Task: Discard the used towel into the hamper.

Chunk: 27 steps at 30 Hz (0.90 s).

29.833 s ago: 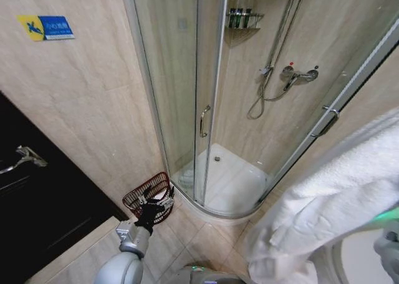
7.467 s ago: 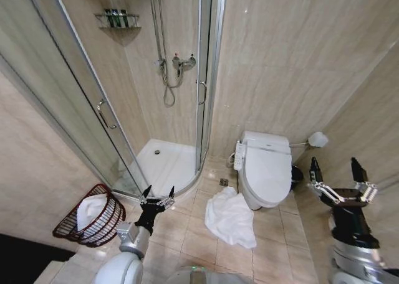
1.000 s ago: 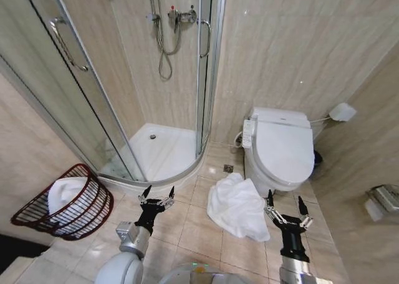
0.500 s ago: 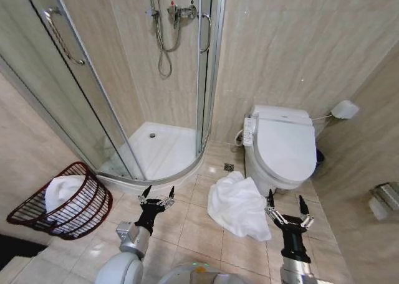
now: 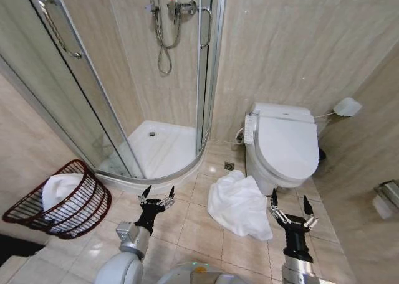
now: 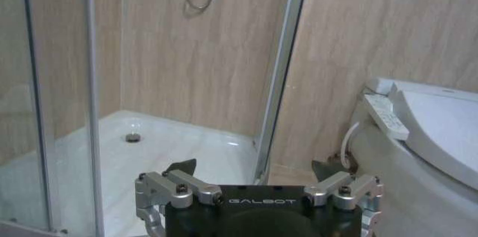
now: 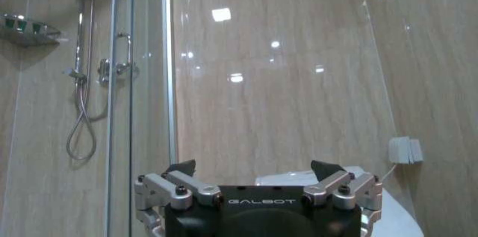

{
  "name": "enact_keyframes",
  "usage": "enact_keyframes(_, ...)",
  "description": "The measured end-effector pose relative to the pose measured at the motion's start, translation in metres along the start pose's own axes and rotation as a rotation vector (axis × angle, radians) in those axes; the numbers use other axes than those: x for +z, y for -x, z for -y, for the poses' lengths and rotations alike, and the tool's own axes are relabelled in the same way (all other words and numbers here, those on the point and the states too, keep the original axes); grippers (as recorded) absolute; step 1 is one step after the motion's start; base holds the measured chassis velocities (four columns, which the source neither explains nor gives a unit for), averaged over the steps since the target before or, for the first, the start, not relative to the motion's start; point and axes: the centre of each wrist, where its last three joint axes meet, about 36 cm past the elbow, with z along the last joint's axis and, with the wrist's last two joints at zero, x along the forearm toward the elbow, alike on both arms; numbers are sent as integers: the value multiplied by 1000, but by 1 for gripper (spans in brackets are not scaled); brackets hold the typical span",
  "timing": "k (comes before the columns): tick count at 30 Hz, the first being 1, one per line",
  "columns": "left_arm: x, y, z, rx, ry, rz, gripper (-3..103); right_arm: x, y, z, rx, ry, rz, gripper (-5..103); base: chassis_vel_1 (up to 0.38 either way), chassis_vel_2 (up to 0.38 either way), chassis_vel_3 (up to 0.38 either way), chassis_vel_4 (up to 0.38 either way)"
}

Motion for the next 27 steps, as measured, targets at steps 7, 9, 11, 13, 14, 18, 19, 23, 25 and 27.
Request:
enact_keyframes(7,0,0,0,0,0,0,100,1,1,0,1,10,0,100,0,0,0,0)
enact_keyframes(9,0,0,0,0,0,0,100,1,1,0,0,11,-1,100,0,0,0,0)
enact_keyframes(11,0,0,0,0,0,0,100,2,1,0,-1,11,-1,100,0,0,0,0)
enact_keyframes(13,0,0,0,0,0,0,100,2,1,0,-4,11,-3,100,0,0,0,0)
enact_keyframes(14,0,0,0,0,0,0,100,2,1,0,-4,11,-3,100,0,0,0,0)
enact_keyframes(18,0,0,0,0,0,0,100,2,1,2,-7,9,-5,100,0,0,0,0)
enact_keyframes(19,0,0,0,0,0,0,100,2,1,2,-7,9,-5,100,0,0,0,0)
enact_keyframes(23,0,0,0,0,0,0,100,3,0,4,-8,4,-9,100,0,0,0,0)
enact_keyframes(25,0,0,0,0,0,0,100,4,-1,6,-9,-1,-14,100,0,0,0,0)
enact_keyframes(27,0,0,0,0,0,0,100,4,-1,6,-9,-2,-16,100,0,0,0,0)
